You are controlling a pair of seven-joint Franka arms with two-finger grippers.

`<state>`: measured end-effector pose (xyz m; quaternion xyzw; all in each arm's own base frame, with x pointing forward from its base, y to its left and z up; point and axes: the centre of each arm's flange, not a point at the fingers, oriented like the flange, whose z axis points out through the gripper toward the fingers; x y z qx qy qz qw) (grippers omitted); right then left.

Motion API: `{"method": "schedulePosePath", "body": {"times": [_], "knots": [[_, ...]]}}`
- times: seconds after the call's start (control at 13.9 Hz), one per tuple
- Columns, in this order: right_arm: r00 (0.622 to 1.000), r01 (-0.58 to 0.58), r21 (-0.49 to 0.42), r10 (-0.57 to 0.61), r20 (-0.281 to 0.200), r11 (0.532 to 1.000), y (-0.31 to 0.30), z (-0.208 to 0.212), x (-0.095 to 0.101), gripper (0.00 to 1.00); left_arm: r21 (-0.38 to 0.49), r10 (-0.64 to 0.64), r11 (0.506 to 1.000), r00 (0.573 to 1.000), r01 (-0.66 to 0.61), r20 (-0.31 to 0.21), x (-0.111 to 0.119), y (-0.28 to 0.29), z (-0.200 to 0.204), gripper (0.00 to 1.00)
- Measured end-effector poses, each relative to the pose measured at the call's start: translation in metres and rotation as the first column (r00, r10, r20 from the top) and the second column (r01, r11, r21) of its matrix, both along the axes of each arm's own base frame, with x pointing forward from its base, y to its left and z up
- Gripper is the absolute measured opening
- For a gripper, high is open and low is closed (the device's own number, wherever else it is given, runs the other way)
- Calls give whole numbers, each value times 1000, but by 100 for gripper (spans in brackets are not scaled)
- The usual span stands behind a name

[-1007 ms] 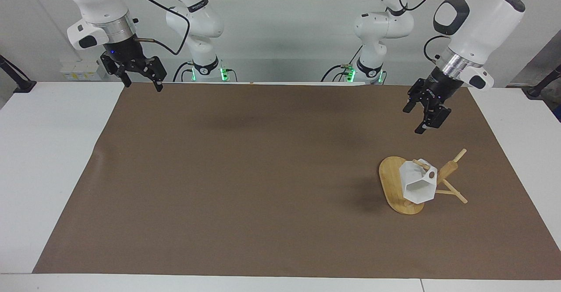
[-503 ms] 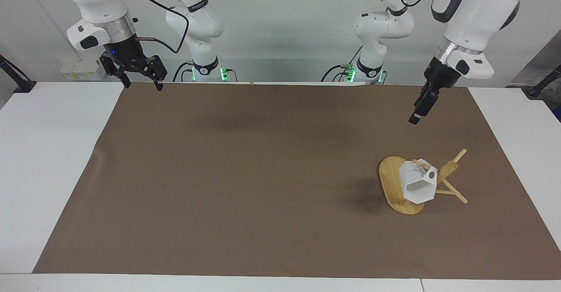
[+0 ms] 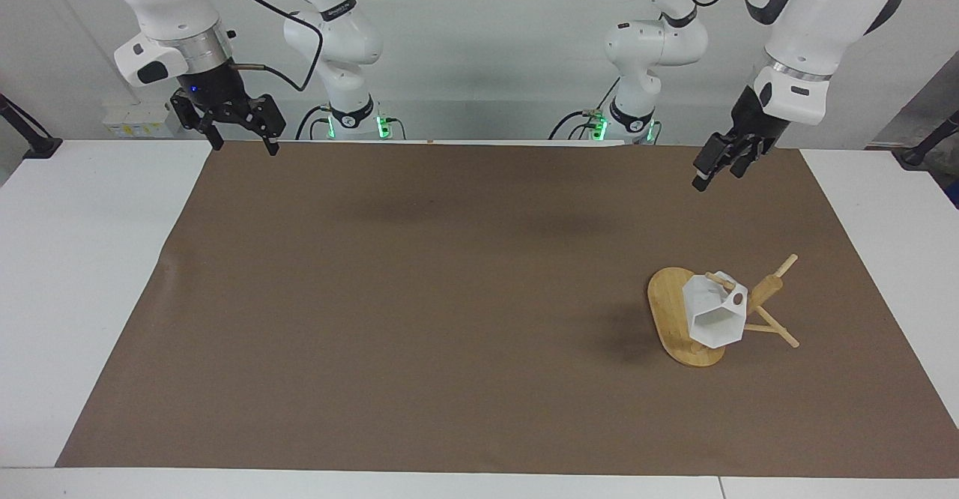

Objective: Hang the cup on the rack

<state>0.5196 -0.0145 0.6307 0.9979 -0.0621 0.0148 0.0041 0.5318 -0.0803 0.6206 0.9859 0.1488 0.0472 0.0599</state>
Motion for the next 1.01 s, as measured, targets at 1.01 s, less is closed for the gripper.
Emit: {"method": "schedulePosePath", "body": {"times": [1.01], "knots": [[1000,0,0,0,0,1000,0,0,0,100,90,-478,870,875,484,-82,5,6,36,100]]}}
